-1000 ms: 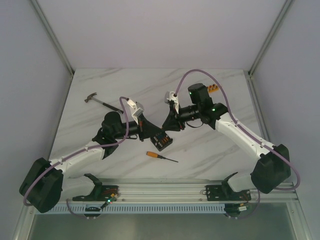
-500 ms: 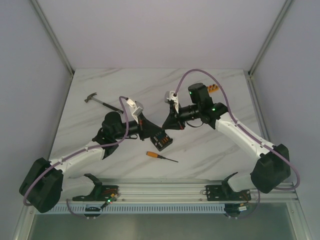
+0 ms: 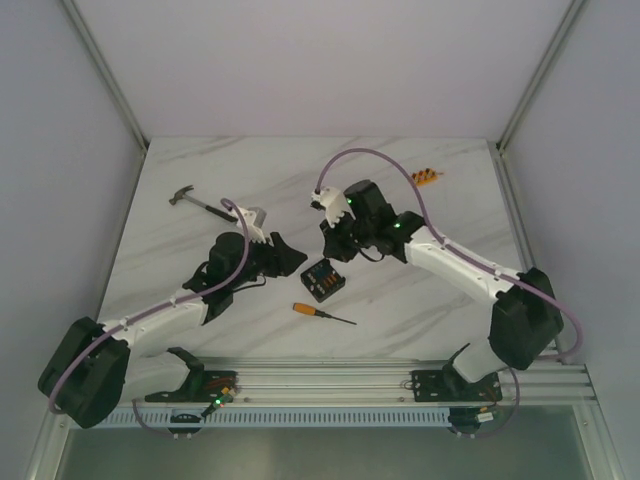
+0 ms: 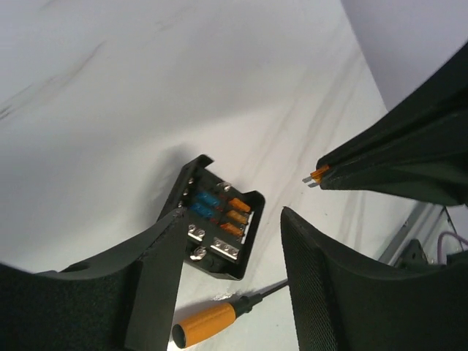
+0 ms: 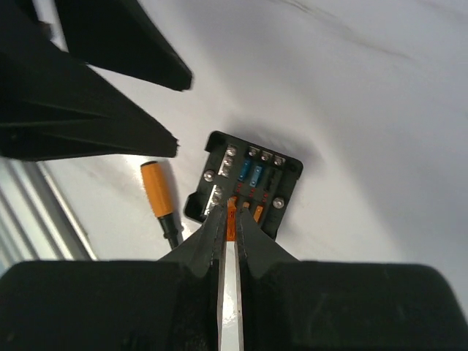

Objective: Snap on the fuse box
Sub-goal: Pick up the fuse from the center of the board.

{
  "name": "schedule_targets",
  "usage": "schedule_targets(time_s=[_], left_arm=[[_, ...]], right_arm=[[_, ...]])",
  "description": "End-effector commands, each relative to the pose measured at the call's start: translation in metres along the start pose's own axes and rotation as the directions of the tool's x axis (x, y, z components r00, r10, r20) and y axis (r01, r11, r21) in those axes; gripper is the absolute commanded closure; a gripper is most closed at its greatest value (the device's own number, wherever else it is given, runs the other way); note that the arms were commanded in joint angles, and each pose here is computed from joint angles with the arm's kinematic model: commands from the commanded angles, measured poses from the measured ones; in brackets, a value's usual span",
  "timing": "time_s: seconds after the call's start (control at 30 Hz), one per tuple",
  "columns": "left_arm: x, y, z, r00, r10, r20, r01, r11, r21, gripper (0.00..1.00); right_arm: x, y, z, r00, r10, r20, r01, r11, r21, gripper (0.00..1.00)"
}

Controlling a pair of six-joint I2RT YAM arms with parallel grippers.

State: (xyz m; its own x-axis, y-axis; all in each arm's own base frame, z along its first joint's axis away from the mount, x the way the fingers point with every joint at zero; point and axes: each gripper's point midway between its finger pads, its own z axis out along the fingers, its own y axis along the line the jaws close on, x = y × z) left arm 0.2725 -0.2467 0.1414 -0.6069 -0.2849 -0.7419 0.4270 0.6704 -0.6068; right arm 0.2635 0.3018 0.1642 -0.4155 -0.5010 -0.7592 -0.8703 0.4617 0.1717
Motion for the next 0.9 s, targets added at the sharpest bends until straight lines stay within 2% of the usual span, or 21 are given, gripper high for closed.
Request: schedule_targets(time_s=[0.0, 0.3, 0.47, 0.73, 0.87], left_arm=[[0.005, 0.031, -0.002, 0.993, -0.115, 0.033, 0.118, 0.981, -0.154, 0.35], [0.028, 0.05, 0.013, 0.968, -0.246, -0.048, 0.23, 0.949, -0.216, 0.32], [0.042, 0.057, 0.022, 0.948, -0.303, -0.102, 0.272, 0.931, -0.243, 0.34], [0.064, 0.061, 0.033, 0.918, -0.354, -0.179, 0.304, 0.917, -0.257, 0.49], [0.066, 0.061, 0.035, 0.912, -0.365, -0.188, 0.313, 0.914, -0.257, 0.53]], right_arm=[[0.005, -0.029, 0.014, 0.996, 0.088, -0.03, -0.079, 0.972, 0.219, 1.0], [0.034, -0.038, 0.049, 0.98, 0.141, -0.138, -0.087, 0.937, 0.338, 1.0], [0.036, -0.039, 0.063, 0.976, 0.164, -0.142, -0.104, 0.927, 0.359, 1.0], [0.046, -0.041, 0.078, 0.97, 0.18, -0.165, -0.109, 0.924, 0.367, 1.0], [0.051, -0.04, 0.083, 0.967, 0.184, -0.179, -0.109, 0.925, 0.365, 1.0]])
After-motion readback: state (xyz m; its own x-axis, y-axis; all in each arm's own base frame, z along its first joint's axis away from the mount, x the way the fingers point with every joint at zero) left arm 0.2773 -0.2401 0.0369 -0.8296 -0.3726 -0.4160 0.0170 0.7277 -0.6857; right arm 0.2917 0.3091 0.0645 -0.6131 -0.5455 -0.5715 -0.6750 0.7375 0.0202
